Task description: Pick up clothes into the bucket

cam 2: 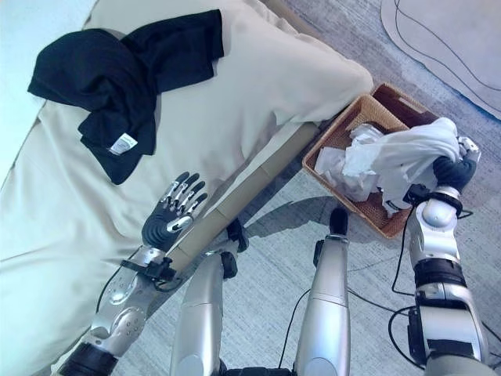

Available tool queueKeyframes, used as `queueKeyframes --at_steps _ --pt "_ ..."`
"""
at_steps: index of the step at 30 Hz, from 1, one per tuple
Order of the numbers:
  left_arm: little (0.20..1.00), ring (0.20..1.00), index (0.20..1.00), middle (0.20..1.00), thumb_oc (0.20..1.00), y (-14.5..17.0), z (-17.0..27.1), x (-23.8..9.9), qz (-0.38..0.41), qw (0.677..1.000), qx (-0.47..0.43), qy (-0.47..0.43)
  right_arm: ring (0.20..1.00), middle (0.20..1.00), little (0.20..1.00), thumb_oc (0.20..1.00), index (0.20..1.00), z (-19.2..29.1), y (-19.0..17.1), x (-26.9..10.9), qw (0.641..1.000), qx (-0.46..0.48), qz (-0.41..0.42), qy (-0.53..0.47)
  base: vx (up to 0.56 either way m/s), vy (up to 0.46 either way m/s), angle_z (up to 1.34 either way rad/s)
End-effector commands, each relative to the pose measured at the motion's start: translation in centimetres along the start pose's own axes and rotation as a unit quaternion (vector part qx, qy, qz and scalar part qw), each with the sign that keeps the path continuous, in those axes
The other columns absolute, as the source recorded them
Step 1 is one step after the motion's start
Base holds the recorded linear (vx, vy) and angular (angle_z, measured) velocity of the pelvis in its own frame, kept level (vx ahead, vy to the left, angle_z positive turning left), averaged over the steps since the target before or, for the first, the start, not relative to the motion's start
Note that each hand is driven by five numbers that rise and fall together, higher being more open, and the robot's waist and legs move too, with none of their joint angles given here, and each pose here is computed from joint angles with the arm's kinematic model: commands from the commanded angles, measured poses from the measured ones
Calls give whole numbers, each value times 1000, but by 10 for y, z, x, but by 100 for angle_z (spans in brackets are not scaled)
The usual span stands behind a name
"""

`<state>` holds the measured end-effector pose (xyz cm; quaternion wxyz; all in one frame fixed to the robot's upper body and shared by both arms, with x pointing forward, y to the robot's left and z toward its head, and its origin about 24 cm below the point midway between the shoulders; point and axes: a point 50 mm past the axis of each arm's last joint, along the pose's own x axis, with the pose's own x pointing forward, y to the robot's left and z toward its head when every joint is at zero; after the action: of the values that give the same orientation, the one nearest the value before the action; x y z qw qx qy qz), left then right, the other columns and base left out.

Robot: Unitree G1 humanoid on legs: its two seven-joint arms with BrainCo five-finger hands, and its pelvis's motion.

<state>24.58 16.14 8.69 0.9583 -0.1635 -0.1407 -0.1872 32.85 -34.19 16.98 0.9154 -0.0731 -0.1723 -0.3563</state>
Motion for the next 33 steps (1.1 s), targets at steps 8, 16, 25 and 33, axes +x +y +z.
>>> queueKeyframes --at_steps 8,16,25,33 --pt "1000 1000 1000 1000 1000 -9 22 3 -14 997 -21 -72 200 200 200 200 200 30 20 22 996 -60 29 -56 -15 -9 0" --pt "1000 1000 1000 1000 1000 -16 24 5 -27 997 -19 -74 200 200 200 200 200 20 9 38 992 -130 2 8 6 -1 3" --pt "1000 1000 1000 1000 1000 -12 22 4 -13 997 -17 -69 1000 1000 1000 1000 1000 -13 -10 29 980 -179 -6 89 4 -22 3" --pt "1000 1000 1000 1000 1000 -5 21 4 -1 998 -3 -66 1000 1000 1000 1000 1000 -29 -9 19 977 -179 -1 112 -2 -8 1"
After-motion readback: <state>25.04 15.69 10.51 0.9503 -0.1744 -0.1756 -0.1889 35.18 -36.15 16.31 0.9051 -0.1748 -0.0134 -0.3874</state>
